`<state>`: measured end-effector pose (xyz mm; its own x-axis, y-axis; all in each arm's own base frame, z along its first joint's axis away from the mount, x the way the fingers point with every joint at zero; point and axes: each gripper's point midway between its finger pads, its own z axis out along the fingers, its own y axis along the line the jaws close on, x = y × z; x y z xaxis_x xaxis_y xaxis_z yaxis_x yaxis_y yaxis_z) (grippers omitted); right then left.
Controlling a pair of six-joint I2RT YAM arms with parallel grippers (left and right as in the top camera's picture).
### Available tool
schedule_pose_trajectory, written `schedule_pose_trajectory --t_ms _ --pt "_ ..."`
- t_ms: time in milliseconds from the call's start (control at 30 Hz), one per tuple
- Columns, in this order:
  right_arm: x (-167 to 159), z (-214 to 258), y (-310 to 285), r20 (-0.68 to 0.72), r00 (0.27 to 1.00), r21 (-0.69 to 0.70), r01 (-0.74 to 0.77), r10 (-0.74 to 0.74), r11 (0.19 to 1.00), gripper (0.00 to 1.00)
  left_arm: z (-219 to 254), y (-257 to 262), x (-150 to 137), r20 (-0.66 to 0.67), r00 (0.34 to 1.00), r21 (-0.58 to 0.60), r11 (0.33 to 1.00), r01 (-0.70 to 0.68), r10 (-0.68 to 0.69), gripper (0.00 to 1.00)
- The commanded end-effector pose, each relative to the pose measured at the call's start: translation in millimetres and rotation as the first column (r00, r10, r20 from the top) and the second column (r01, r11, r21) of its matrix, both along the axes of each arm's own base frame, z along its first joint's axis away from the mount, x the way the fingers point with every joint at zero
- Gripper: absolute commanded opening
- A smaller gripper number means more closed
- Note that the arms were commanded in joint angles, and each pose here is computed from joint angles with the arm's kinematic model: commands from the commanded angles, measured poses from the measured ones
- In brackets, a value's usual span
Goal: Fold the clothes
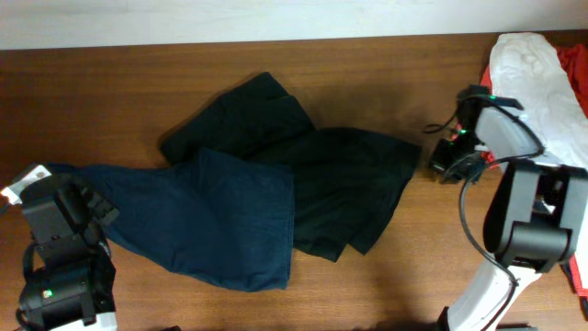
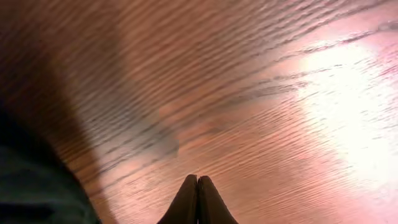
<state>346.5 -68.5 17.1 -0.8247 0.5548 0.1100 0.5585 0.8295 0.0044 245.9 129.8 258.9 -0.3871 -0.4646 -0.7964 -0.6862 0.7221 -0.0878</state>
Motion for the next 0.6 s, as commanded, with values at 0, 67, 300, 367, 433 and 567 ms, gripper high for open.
schedule_pose_trajectory --t_ms 0,67,300,367,433,567 --pt "12 28 42 0.155 0.973 0.253 -0.205 0.17 0.945 0.35 14 4 0 0.043 0.999 0.007 1.0 -0.023 0.022 0.04" --pt "4 23 67 0.15 0.963 0.298 -0.261 0.225 0.918 0.99 13 4 0 0.042 0.999 0.007 1.0 -0.023 0.022 0.04" --pt "-21 -8 137 0.081 0.938 0.289 -0.347 0.338 0.892 0.99 12 4 0 0.038 0.999 0.005 1.0 -0.023 0.022 0.05" --pt "-27 -22 142 0.064 0.956 0.283 -0.294 0.288 0.913 0.99 12 3 -1 0.036 0.999 0.004 1.0 -0.022 0.022 0.05" --pt "-26 -29 147 0.09 0.952 0.289 -0.305 0.291 0.908 0.89 12 3 -1 0.036 0.999 0.005 1.0 -0.022 0.022 0.05" --pt "-4 -26 143 0.149 0.958 0.259 -0.277 0.245 0.926 0.04 12 3 0 0.036 0.999 0.002 1.0 -0.019 0.019 0.06"
